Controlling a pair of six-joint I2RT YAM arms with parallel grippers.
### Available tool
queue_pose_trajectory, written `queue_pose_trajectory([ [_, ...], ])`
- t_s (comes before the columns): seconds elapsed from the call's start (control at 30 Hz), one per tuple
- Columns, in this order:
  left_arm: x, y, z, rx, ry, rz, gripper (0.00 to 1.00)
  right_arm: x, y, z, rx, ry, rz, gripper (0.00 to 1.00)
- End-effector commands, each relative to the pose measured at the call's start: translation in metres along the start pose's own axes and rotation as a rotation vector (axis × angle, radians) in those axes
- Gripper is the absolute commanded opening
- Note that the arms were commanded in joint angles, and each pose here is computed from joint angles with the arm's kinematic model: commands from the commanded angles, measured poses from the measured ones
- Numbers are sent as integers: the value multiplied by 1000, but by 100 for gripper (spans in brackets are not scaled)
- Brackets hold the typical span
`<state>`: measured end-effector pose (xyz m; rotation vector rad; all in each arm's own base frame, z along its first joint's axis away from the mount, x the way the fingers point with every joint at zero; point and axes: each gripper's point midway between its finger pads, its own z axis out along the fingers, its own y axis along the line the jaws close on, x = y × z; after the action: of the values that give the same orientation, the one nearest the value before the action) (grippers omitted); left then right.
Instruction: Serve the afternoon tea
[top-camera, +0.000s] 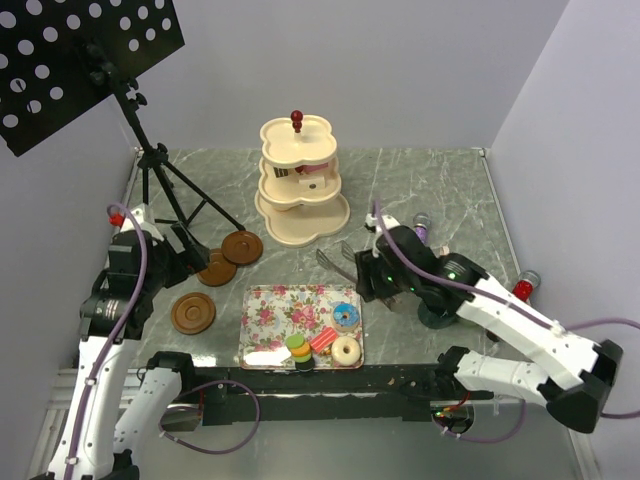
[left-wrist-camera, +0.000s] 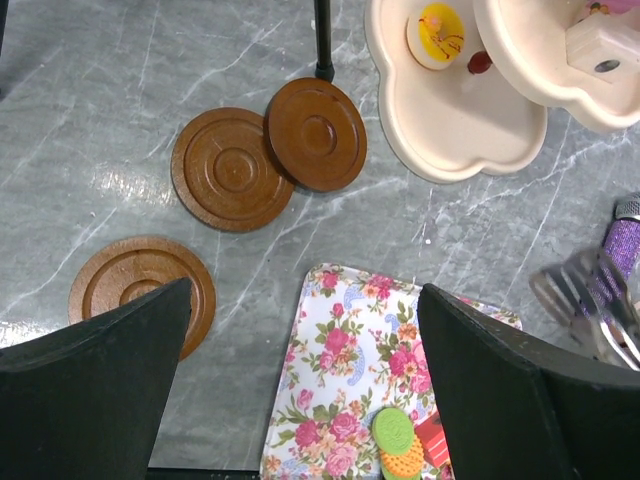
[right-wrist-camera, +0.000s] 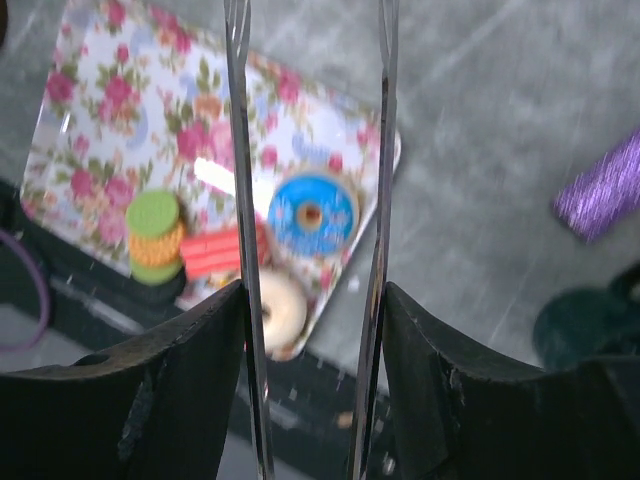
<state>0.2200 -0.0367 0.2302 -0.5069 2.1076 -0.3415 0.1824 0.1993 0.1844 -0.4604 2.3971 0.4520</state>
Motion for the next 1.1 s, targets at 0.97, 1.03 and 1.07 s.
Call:
queue_pose_trajectory([
  [0.97, 34, 14, -4, 12, 32, -26, 100, 94, 5, -59, 96, 322, 221, 60],
  [1.03, 33, 14, -3, 13, 31, -23, 100, 95, 9, -56, 86, 329, 214, 61],
  [1.07, 33, 14, -3, 12, 30, -25, 100, 94, 11, -56, 79, 328, 213, 61],
])
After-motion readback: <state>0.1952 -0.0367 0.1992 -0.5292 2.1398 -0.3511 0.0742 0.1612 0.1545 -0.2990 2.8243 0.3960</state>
